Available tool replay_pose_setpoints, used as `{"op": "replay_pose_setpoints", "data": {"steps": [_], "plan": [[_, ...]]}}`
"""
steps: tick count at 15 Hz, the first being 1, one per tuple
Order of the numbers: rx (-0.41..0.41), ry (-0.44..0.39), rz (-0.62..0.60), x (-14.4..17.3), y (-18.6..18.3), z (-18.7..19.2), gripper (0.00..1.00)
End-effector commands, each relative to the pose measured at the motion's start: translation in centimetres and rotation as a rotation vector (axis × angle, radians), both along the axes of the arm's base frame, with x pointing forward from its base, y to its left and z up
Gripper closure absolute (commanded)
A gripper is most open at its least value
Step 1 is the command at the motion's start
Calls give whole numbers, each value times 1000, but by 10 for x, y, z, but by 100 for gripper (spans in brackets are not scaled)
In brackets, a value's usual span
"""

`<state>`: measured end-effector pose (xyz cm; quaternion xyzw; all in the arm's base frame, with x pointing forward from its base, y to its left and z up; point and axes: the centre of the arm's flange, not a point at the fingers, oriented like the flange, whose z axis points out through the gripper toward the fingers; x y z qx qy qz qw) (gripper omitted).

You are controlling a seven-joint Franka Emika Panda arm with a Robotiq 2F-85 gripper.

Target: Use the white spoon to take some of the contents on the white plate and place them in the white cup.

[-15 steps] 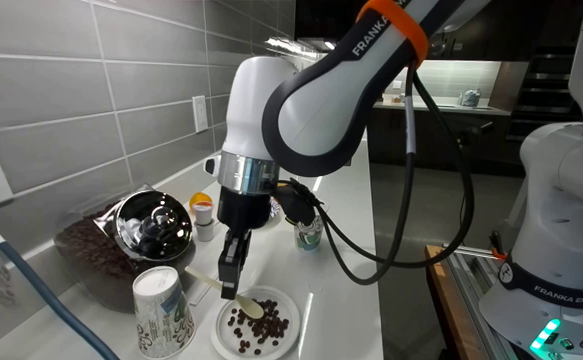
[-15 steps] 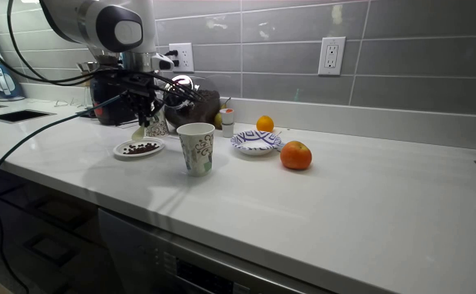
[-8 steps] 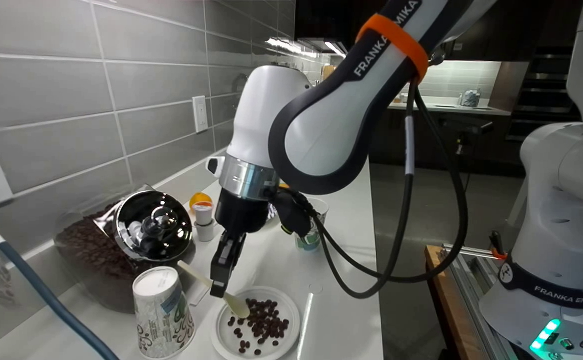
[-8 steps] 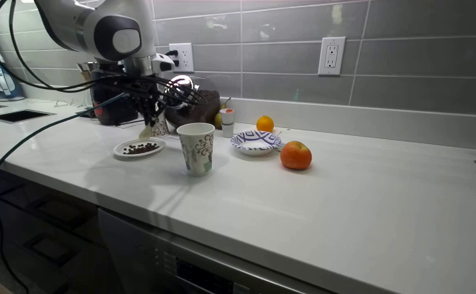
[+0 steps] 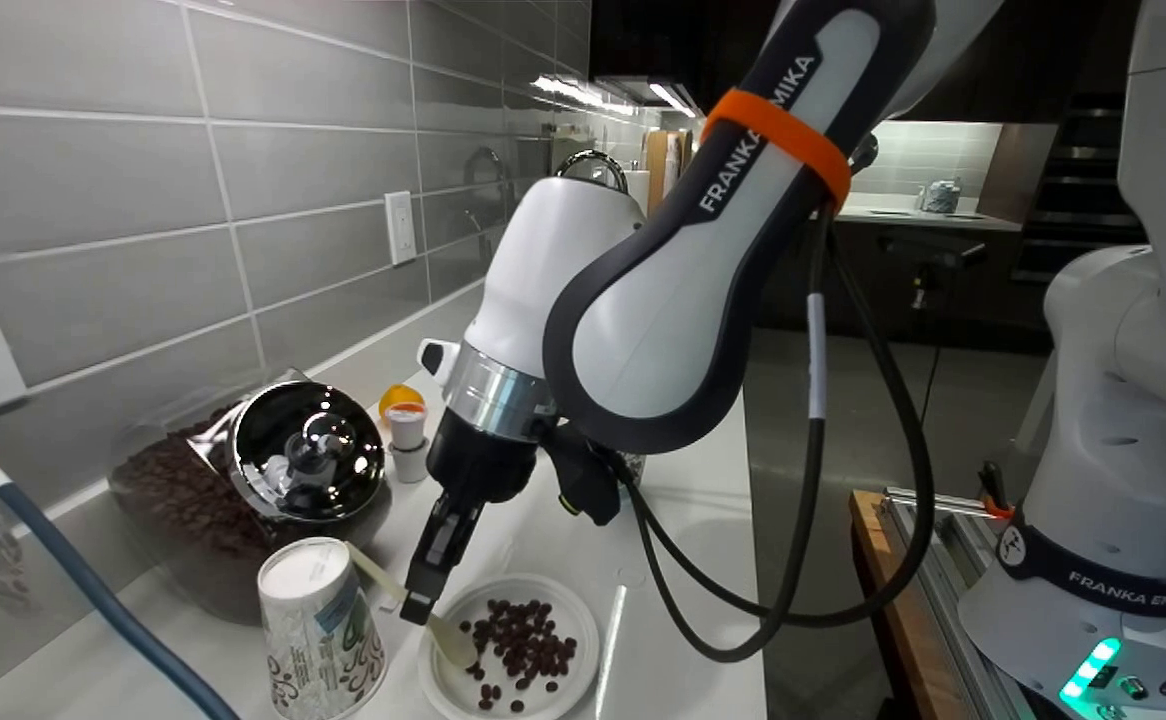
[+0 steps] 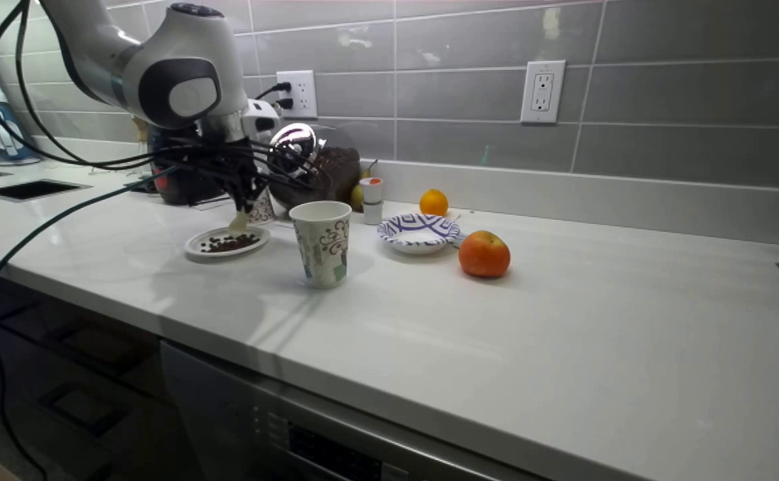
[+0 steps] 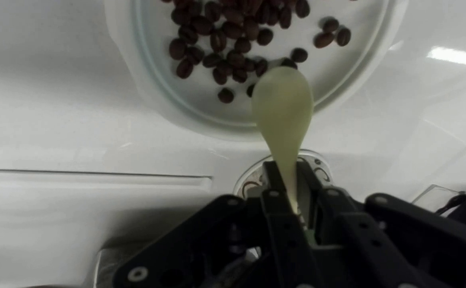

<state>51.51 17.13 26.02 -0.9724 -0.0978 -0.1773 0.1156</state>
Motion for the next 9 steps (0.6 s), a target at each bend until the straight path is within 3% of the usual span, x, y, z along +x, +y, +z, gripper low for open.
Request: {"op": "replay_pose_setpoints", "data": {"steps": [1,9], "plan": [[14,6,13,-8,-6,-7,96],[-9,41,4,-13,-19,-7,96]]}}
